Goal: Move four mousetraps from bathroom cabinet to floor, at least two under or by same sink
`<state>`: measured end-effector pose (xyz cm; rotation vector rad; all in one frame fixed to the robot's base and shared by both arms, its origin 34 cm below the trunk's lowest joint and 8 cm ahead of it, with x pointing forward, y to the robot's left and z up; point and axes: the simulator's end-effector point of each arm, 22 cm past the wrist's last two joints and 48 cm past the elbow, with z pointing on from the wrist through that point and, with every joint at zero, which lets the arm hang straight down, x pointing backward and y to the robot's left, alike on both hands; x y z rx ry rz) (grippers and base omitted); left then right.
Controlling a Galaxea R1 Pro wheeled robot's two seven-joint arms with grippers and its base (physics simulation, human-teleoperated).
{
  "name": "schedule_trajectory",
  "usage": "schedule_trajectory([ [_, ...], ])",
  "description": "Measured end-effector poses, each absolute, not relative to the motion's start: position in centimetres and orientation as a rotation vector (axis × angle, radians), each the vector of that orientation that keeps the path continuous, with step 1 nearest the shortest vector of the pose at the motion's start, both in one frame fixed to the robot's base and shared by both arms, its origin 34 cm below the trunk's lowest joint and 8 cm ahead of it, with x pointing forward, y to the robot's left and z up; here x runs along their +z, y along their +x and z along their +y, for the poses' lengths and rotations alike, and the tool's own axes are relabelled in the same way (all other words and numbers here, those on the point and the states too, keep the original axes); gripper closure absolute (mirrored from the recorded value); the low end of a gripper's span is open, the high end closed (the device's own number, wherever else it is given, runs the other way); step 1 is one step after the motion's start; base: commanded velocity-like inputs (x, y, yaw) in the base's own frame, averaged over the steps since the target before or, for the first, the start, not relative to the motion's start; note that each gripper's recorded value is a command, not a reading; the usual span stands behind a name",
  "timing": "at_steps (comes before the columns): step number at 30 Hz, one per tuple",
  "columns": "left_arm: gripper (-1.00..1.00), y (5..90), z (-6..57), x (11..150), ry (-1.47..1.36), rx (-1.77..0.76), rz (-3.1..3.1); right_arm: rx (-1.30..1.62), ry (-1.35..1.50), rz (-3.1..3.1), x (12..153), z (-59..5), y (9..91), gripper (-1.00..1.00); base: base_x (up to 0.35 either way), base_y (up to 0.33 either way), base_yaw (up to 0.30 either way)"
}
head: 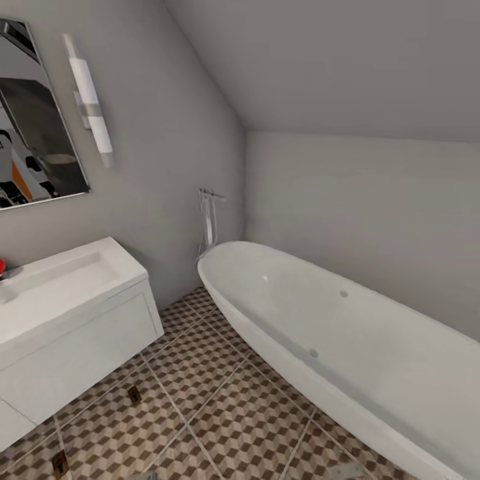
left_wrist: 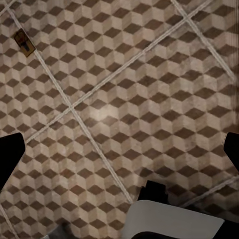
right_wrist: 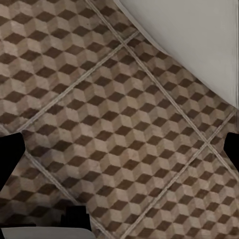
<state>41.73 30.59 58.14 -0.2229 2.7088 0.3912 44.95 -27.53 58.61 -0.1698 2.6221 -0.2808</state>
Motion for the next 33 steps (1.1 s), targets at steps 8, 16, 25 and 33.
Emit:
schedule_trajectory([
  [8, -1.0, 42.0, 30.6, 58.4, -0.224, 0.389, 2.7, -0.282, -0.168, 2.613, 58.9, -27.6, 45.2, -1.0, 0.0, 0.0, -0.23],
  [16, -1.0, 42.3, 30.6, 58.6, -0.225, 0.387, 2.691, -0.283, -0.167, 2.606, 59.2, -27.6, 45.5, -1.0, 0.0, 0.0, -0.23],
  [25, -1.0, 42.7, 30.6, 58.9, -0.226, 0.384, 2.681, -0.283, -0.165, 2.596, 59.5, -27.6, 45.8, -1.0, 0.0, 0.0, -0.23],
  [33, -1.0, 43.0, 30.3, 59.2, -0.227, 0.375, 2.674, -0.282, -0.164, 2.587, 59.8, -27.5, 46.1, -1.0, 0.0, 0.0, -0.23],
])
